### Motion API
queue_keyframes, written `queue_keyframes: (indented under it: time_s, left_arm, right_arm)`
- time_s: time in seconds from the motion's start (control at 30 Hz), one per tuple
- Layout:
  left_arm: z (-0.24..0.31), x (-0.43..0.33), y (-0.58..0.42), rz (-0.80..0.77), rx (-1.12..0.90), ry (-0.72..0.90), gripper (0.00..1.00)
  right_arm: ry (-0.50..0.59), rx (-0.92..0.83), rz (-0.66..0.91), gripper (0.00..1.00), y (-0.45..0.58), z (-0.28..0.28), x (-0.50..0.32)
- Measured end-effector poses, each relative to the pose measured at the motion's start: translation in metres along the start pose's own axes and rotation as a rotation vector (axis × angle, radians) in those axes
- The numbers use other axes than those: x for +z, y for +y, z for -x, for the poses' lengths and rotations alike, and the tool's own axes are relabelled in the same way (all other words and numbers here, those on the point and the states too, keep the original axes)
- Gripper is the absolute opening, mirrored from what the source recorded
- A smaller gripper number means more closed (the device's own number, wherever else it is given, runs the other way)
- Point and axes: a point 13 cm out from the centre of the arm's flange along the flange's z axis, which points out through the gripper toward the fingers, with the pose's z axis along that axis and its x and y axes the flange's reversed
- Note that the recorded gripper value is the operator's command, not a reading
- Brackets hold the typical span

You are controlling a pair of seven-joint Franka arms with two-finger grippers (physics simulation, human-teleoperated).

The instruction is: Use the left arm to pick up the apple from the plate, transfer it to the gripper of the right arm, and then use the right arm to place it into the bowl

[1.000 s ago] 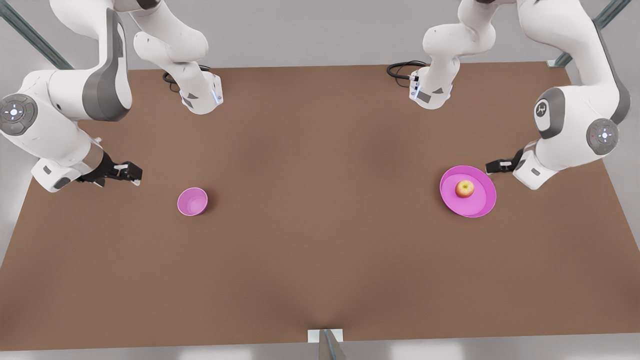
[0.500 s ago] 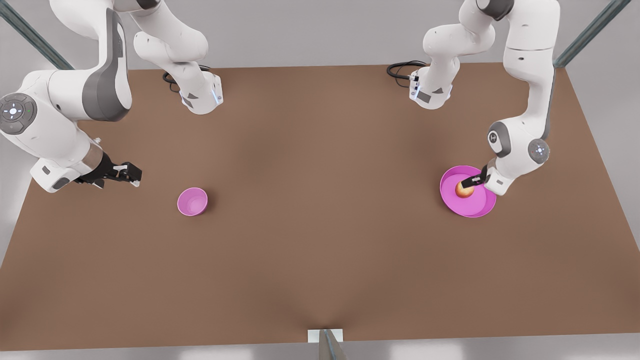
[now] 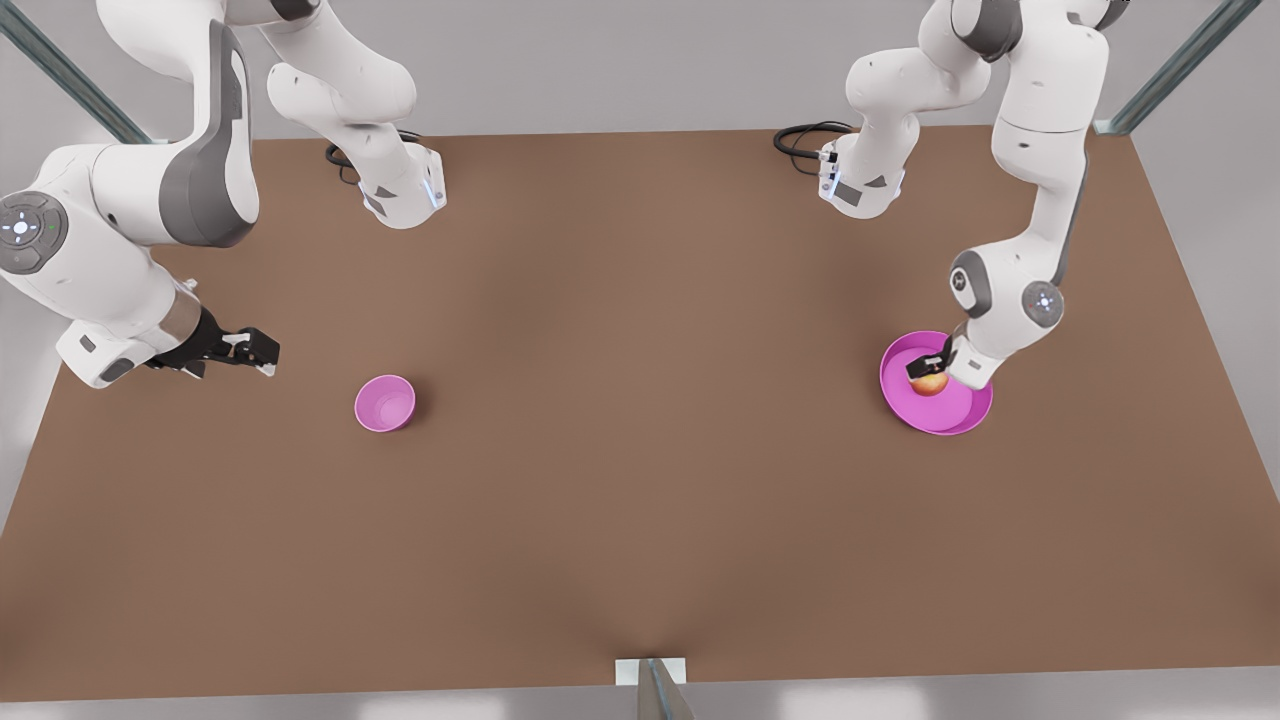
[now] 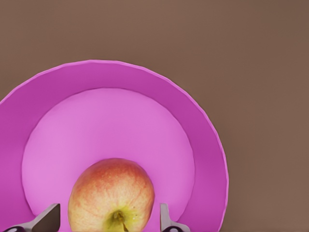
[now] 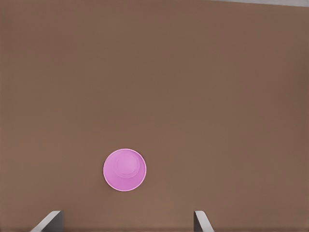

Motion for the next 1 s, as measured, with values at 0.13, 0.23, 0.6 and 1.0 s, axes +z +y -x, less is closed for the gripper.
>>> queue_keyframes:
  time_s: [0.13,0.23,0.6,1.0]
  left_arm:
    - [-0.003,0.020,0.004,0.007,0.002,0.011,1.00]
    - [0.002,0.021,0.004,0.009,0.006,-0.002,1.00]
    - [0.008,0.023,-0.003,0.008,0.031,-0.022,0.98]
    - [0.011,0.023,-0.003,0.009,0.033,-0.030,0.80]
  right_arm:
    - [0.000,-0.001,0.000,1.00,0.000,0.000,0.000]
    - [0.000,-0.001,0.001,1.00,0.000,0.000,0.000]
    - [0.000,0.001,0.001,1.00,-0.001,0.000,0.000]
    - [0.000,0.000,0.001,1.00,-0.001,0.000,0.001]
